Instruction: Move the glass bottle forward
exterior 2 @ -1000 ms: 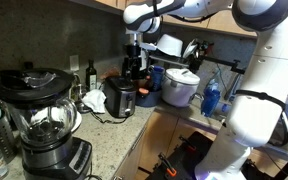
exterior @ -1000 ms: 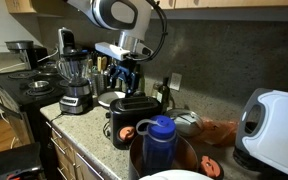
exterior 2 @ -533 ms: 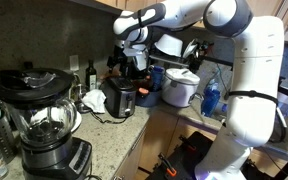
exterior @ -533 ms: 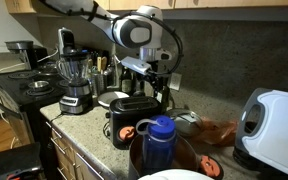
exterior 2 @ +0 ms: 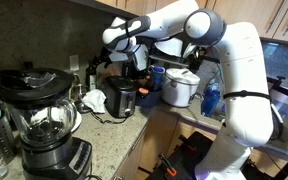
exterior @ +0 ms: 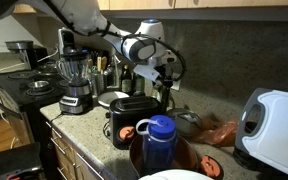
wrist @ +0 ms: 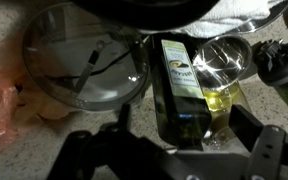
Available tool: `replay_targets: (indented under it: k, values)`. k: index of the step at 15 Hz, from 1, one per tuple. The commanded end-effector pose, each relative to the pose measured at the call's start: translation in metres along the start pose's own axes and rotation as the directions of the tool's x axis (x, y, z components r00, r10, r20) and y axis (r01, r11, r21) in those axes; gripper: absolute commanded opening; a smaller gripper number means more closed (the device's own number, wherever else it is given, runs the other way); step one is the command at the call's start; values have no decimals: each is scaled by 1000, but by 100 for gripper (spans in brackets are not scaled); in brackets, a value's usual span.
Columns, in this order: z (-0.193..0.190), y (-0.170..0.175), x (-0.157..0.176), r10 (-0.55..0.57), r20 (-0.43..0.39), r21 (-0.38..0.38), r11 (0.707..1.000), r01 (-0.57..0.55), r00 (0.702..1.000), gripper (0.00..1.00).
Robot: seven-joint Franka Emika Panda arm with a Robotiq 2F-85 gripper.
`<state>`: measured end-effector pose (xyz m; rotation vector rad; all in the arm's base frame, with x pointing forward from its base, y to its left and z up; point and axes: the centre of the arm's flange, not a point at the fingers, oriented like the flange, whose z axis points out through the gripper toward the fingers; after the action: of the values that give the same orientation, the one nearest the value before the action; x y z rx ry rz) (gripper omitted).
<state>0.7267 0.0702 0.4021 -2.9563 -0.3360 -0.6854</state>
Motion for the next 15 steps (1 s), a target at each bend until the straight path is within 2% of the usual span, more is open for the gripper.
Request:
replay_targets:
  k: [1,4,10,11,12,14,15]
  values:
    - [4,-8,29,6,-97,-12,1000,-7,995,100]
    - [6,-12,38,12,-148,-7,1000,-13,989,100]
    - [17,-14,44,14,-186,-1,1000,-15,983,100]
    - [18,-13,44,12,-191,-4,1000,-13,981,95]
    - [19,-13,44,11,-199,-4,1000,-12,980,72]
    - [21,-13,44,6,-209,-9,1000,-8,978,69]
    - [21,-13,44,4,-213,-10,1000,-7,977,60]
